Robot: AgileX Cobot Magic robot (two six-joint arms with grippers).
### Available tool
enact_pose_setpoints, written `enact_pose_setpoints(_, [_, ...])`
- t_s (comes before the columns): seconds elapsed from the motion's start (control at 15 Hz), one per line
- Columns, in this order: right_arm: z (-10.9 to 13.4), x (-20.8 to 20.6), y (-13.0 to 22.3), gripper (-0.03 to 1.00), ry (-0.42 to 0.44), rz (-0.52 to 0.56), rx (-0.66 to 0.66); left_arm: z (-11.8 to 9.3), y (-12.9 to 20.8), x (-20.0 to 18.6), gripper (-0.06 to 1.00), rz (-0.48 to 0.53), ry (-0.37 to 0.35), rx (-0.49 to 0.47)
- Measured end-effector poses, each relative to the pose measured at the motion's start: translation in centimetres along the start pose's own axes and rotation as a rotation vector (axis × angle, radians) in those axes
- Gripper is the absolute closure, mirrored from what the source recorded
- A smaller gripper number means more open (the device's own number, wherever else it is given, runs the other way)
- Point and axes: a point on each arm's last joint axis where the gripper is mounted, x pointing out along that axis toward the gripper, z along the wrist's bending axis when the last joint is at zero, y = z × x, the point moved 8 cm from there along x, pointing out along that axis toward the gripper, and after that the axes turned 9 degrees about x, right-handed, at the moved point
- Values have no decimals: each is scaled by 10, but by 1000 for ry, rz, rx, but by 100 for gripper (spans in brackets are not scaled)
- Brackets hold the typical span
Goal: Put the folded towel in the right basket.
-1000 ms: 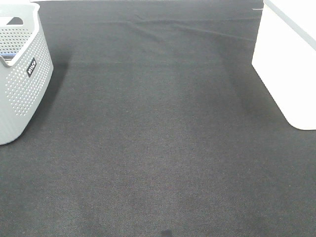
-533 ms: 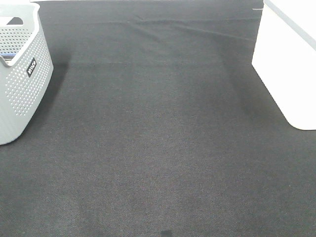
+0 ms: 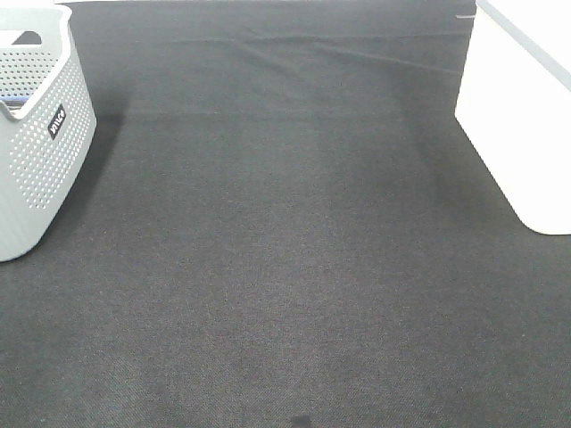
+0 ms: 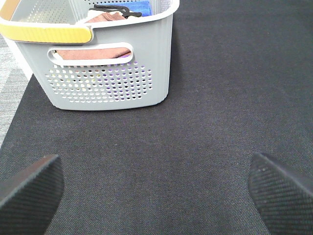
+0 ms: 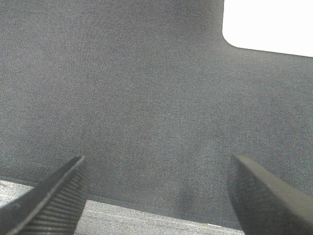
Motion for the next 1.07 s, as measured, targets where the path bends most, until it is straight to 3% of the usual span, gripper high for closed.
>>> enact_pose_setpoints(0.27, [-3,-21,0,23,46,-168,31,0,0,0,-3,0,0,0])
enact_pose_setpoints(0.47, [1,-35,3,23,26,-271,23,0,0,0,-3,0,0,0])
enact_pose_setpoints(1.07, [0,-34,3,23,59,-282,69,0,0,0,-3,0,0,0])
